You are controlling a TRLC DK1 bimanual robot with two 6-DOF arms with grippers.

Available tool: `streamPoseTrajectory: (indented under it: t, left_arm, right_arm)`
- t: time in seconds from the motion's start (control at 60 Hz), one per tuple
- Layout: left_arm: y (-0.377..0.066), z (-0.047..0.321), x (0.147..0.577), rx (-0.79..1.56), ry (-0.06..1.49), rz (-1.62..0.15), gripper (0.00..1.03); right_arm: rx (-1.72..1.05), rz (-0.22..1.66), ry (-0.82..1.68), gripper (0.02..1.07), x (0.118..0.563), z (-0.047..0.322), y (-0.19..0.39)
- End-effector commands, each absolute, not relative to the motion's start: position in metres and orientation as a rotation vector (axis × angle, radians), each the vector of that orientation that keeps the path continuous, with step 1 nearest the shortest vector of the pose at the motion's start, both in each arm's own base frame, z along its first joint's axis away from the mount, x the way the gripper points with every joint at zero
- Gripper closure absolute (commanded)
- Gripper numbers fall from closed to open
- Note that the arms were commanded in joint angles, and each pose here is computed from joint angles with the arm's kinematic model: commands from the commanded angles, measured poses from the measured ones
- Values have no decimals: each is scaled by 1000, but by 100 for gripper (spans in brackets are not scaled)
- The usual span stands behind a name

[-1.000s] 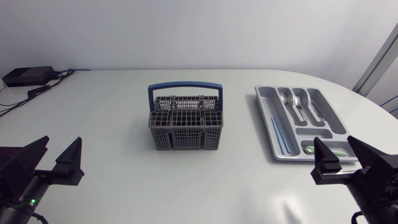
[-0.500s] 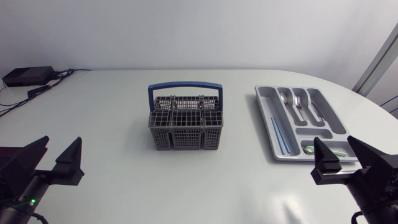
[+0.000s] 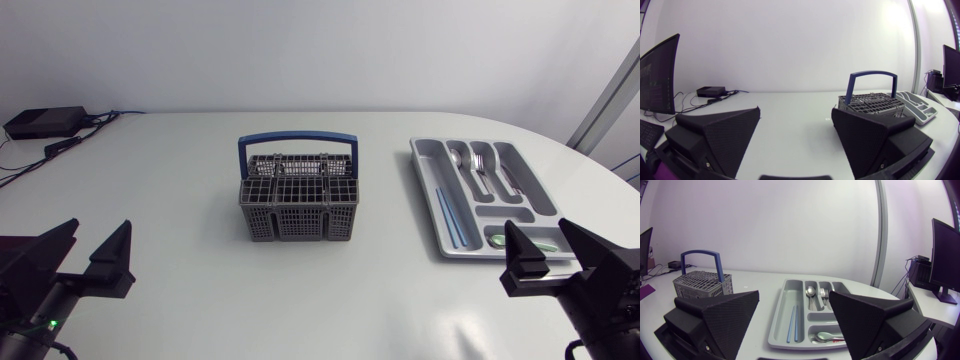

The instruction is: Unload the cutlery basket into the drawer organizer.

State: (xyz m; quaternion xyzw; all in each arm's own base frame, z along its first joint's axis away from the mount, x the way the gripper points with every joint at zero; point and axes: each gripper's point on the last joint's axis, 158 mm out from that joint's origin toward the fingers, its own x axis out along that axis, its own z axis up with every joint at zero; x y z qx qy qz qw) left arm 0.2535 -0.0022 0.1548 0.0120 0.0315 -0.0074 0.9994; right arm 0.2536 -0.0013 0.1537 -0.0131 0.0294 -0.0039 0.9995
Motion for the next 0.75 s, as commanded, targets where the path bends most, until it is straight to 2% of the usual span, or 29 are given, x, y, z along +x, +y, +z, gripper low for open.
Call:
streamPoseTrajectory:
  t: [0.0,0.733]
  left_arm:
    - [-3,150,254,-1,61,-17,5]
    - [-3,150,254,-1,61,-17,5]
  right_arm:
    - [0,-10,57,6,254,149,-2]
    - [0,-10,57,6,254,149,-2]
